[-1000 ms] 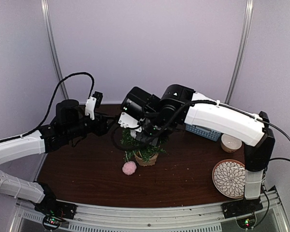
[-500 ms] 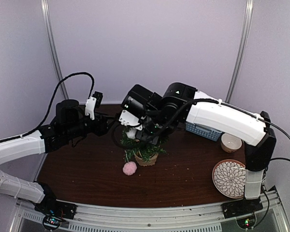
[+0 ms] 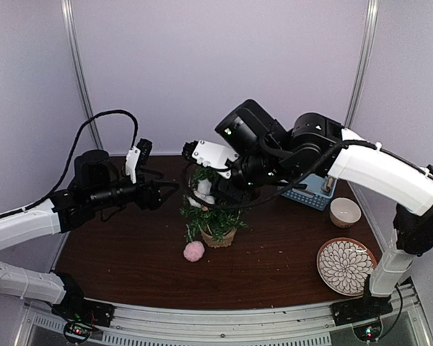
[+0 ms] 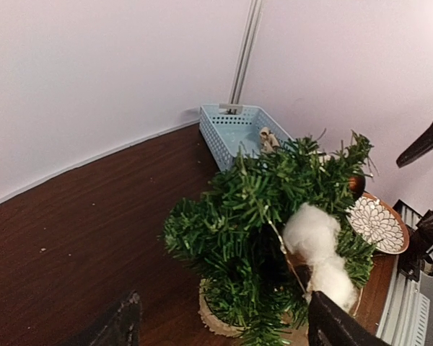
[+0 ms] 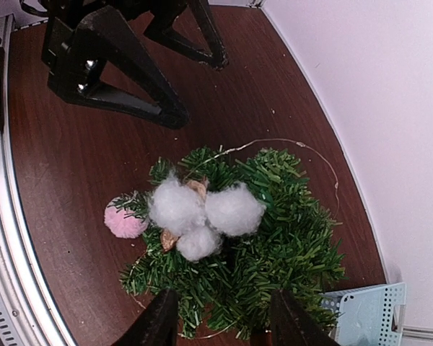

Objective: Decorate the small christmas tree

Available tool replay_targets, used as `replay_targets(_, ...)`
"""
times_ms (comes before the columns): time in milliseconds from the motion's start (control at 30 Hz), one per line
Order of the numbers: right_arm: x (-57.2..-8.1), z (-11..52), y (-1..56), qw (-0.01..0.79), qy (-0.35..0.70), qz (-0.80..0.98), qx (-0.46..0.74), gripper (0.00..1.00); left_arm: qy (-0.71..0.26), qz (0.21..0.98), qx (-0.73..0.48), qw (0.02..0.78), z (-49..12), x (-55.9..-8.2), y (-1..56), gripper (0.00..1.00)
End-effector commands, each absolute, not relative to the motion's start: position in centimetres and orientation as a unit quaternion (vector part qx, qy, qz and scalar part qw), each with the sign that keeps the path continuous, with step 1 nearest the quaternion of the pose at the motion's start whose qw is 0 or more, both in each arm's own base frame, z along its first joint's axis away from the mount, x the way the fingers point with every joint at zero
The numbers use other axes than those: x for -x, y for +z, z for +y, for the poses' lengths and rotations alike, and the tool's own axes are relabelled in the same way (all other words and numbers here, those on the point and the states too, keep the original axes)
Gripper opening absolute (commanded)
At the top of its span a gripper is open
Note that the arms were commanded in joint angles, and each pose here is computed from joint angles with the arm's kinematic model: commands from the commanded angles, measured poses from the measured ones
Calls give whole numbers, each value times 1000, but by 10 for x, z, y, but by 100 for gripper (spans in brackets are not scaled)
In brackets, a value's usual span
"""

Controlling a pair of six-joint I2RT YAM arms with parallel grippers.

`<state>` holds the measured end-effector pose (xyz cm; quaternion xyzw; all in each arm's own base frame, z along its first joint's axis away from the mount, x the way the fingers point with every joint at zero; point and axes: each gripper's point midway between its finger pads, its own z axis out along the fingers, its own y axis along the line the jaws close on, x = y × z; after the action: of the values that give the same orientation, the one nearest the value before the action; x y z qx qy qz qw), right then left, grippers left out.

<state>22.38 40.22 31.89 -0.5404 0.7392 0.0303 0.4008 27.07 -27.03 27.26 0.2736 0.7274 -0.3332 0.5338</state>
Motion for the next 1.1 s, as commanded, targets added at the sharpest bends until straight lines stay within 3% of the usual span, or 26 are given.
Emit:
replay_targets(0,-222,401,342,434,93,731,518,47,-369,697,-320,525,-285,-254,279,80)
replay_targets(333,-240,352,384,487,203,735,426,52,-377,696,-339,508,-305,-256,277,80)
replay_targets(800,-268,292,371,490,208,771,349,55,-361,717,-341,489,-327,-278,261,78)
replay_targets(1067,-276,288,354,476,218,782,338,55,-332,738,-344,476,-332,-290,246,77)
